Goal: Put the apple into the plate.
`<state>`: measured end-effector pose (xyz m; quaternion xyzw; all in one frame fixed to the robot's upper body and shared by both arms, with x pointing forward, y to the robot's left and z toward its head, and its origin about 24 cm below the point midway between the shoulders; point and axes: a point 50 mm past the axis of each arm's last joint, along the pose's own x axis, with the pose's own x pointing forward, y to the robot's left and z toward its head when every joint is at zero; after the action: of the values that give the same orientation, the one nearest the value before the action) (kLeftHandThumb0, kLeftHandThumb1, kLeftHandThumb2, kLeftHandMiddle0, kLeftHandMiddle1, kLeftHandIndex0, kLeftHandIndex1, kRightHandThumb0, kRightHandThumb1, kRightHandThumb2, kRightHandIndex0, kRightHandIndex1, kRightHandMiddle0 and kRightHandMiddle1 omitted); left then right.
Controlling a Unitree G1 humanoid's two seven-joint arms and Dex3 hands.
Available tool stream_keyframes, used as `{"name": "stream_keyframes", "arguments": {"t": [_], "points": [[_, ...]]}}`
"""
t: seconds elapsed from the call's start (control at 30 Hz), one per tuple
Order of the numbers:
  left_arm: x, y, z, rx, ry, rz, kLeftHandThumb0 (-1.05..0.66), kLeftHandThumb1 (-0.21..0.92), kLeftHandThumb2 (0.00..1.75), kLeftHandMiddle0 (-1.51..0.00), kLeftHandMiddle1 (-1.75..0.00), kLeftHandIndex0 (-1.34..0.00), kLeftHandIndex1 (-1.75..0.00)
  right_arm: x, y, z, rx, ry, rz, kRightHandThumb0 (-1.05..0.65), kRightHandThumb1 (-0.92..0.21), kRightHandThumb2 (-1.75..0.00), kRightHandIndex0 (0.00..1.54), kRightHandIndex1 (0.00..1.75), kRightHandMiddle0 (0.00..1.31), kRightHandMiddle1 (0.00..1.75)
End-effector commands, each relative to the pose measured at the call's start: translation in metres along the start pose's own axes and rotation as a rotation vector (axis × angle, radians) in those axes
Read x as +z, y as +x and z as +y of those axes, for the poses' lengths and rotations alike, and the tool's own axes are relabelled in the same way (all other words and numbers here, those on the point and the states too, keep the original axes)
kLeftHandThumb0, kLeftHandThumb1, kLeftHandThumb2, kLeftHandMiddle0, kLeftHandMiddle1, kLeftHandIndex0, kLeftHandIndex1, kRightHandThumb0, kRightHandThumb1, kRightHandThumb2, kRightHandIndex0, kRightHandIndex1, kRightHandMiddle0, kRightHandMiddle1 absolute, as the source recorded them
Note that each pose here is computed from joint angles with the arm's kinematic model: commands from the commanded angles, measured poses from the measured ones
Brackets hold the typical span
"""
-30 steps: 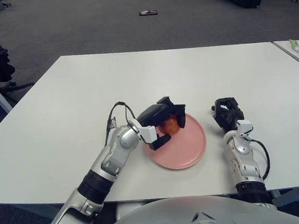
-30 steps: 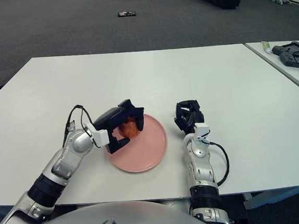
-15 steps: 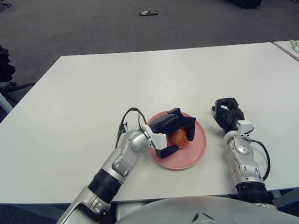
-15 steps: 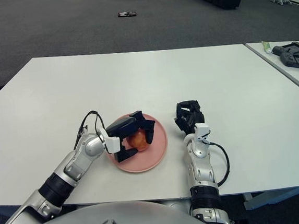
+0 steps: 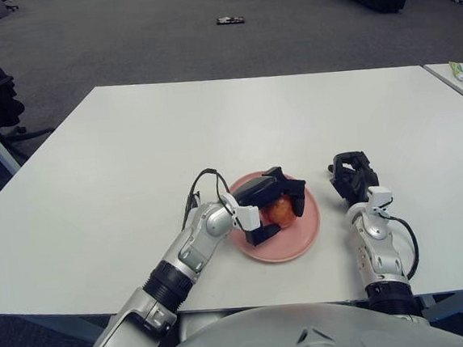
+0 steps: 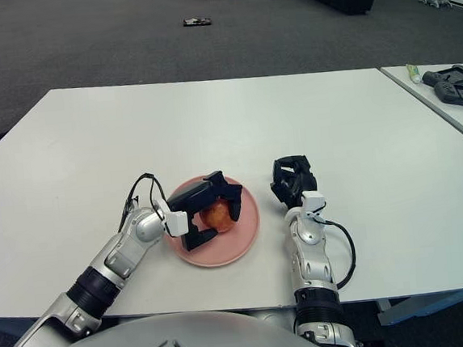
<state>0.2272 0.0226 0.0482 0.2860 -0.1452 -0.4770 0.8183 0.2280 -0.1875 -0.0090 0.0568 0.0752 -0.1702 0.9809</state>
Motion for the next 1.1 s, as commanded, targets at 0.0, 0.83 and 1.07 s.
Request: {"name": "stream_keyframes", "arguments": {"t": [0.0, 0.83, 1.07], "points": [[-0.006, -0.006, 0.002, -0.007, -0.022, 0.038, 0.00, 0.00, 1.63, -0.90, -1.60, -0.62, -1.75, -0.017, -0.006, -0.005, -0.019, -0.001, 0.096, -0.36, -0.79, -0.70, 0.44, 1.30, 0.26, 1.75], [0.008, -0.037, 0.046, 0.156, -0.176, -0.147, -0.98, 0.73, 0.61, 0.00, -0.02, 0.00, -0.03, -0.016, -0.006, -0.004, -0.017, -0.014, 0.105, -0.36, -0.79, -0.71, 0.41, 1.30, 0.27, 1.75], [0.002, -0.061, 0.062, 0.225, -0.192, -0.170, -1.04, 0.83, 0.45, 0.00, 0.00, 0.00, 0.00, -0.016, -0.007, -0.003, -0.015, -0.014, 0.103, -0.36, -0.79, -0.70, 0.43, 1.28, 0.26, 1.75]]}}
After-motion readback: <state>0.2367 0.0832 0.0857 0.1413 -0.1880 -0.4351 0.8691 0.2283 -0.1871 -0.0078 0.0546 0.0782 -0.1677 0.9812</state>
